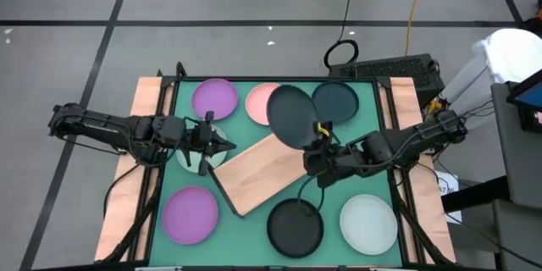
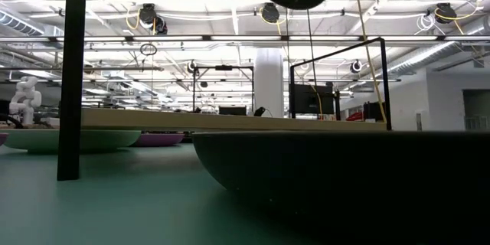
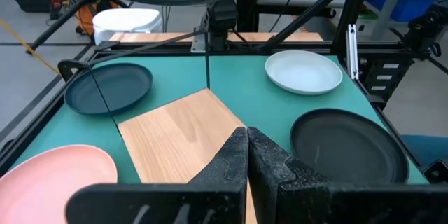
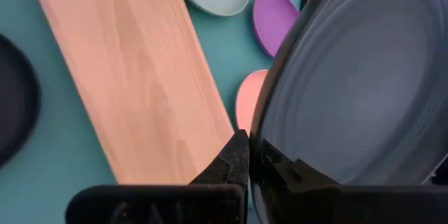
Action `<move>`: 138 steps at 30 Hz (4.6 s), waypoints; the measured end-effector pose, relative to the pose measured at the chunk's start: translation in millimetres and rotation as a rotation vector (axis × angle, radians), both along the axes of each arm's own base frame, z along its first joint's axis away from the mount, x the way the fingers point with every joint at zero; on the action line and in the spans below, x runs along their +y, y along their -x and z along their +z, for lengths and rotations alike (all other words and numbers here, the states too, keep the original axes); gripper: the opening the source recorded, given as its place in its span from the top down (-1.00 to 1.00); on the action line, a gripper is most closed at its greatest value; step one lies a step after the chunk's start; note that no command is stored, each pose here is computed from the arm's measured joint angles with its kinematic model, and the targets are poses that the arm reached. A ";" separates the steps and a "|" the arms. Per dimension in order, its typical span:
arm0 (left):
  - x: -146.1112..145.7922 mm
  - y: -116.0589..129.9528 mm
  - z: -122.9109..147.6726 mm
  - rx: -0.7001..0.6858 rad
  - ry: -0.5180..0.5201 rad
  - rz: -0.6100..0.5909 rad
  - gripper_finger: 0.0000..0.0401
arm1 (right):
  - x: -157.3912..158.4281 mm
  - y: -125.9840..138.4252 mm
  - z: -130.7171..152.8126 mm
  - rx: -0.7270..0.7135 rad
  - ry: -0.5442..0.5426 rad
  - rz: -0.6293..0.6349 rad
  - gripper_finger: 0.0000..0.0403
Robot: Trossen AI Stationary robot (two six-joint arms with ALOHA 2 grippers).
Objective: Place and stack plates onto a shelf
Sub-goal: Put the top black plate on the shelf
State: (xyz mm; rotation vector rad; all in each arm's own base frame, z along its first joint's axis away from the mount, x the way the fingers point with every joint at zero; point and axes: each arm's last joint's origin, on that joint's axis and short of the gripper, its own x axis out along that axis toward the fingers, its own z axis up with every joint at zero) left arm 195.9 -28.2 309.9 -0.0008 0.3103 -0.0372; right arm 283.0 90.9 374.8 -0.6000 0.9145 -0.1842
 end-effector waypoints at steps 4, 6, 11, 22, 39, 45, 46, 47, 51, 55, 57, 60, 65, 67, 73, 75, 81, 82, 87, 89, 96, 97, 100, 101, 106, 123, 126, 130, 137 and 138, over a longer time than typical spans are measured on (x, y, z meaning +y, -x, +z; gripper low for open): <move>0.0 0.0 0.0 0.000 0.000 0.000 0.98 | 1.3 -2.1 1.2 -0.023 -0.026 0.007 1.00; 0.0 0.0 0.0 0.000 0.000 0.000 0.98 | 2.7 -3.6 1.0 -0.030 -0.059 0.025 1.00; 0.0 0.0 0.0 0.000 -0.001 0.000 0.98 | 4.8 -6.4 -12.0 -0.008 -0.084 0.047 1.00; -0.1 -0.2 0.5 -0.006 -0.003 -0.001 0.98 | 6.6 -7.7 -41.6 0.055 -0.120 0.046 1.00; -0.1 -0.2 0.7 -0.007 0.000 0.000 0.98 | 7.2 -1.6 -95.5 0.189 -0.191 0.045 1.00; 0.0 -0.2 0.7 -0.008 0.000 0.000 0.98 | 6.4 0.6 -103.0 0.206 -0.198 0.023 1.00; 0.0 -0.2 0.7 -0.008 0.000 0.000 0.98 | 6.3 1.0 -104.1 0.210 -0.197 0.022 1.00; 0.0 -0.2 0.7 -0.008 0.000 0.000 0.98 | 6.2 1.3 -105.3 0.213 -0.196 0.022 1.00; -0.1 -0.2 0.7 -0.008 0.000 0.000 0.98 | 5.9 2.2 -109.7 0.222 -0.196 0.022 1.00; 0.0 -0.2 0.7 -0.008 0.004 0.002 0.98 | 5.6 2.9 -114.4 0.227 -0.194 0.021 1.00; -0.1 -0.2 0.7 -0.008 0.005 0.001 0.98 | 5.5 3.2 -118.2 0.226 -0.195 0.022 1.00; 0.0 -0.2 0.7 -0.007 0.008 0.003 0.98 | 5.0 4.8 -124.6 0.239 -0.193 0.021 1.00; -0.1 -0.2 0.7 -0.007 0.009 0.003 0.98 | 4.9 6.6 -131.5 0.256 -0.206 0.028 1.00; 0.0 -0.2 0.7 -0.007 0.008 0.003 0.98 | 4.8 6.8 -132.5 0.257 -0.206 0.028 1.00; 0.7 -0.2 0.7 -0.009 0.000 0.027 0.98 | 3.7 8.3 -139.6 0.267 -0.200 0.029 1.00; 0.7 -0.2 0.7 -0.009 -0.001 0.027 0.98 | 3.3 9.1 -142.4 0.271 -0.199 0.028 1.00; 0.7 -0.2 0.7 -0.009 -0.001 0.027 0.98 | 0.9 9.9 -149.1 0.272 -0.200 0.019 1.00; 0.7 -0.3 0.8 -0.010 -0.002 0.027 0.98 | 0.9 9.9 -150.1 0.270 -0.200 0.022 1.00; 0.7 -0.5 1.5 -0.017 -0.001 0.027 0.98 | 0.2 11.8 -156.4 0.279 -0.194 0.026 0.99; 0.7 -0.5 1.5 -0.017 -0.001 0.027 0.98 | -0.2 12.4 -158.3 0.282 -0.193 0.025 0.99; 0.7 -0.5 1.5 -0.017 -0.001 0.027 0.98 | -1.0 14.4 -162.7 0.292 -0.189 0.023 0.99; 0.7 -0.5 1.5 -0.017 -0.001 0.027 0.98 | -1.0 14.3 -162.8 0.291 -0.189 0.023 0.99; 0.7 -0.5 1.5 -0.017 -0.001 0.027 0.98 | -0.6 13.3 -162.5 0.280 -0.192 0.026 0.98; 0.7 -0.5 1.6 -0.017 -0.001 0.027 0.98 | -0.4 12.8 -162.3 0.276 -0.192 0.030 0.98; 0.7 -0.5 1.5 -0.017 0.000 0.027 0.98 | -1.3 11.8 -162.1 0.272 -0.189 0.034 0.98; 0.7 -0.5 1.4 -0.016 -0.002 0.026 0.98 | -7.6 10.7 -162.4 0.278 -0.191 0.011 0.98; 0.7 -0.5 1.4 -0.016 -0.006 0.025 0.98 | -7.1 10.9 -162.8 0.287 -0.210 0.020 0.98; 0.7 -0.5 1.5 -0.017 -0.006 0.025 0.98 | -7.5 12.5 -166.6 0.288 -0.215 0.006 0.98; 0.7 -0.9 2.8 -0.031 -0.012 0.023 0.98 | -9.6 16.9 -175.1 0.307 -0.210 -0.013 0.98; 0.6 -0.9 2.8 -0.031 -0.011 0.023 0.98 | -10.3 17.6 -176.6 0.312 -0.209 -0.016 0.98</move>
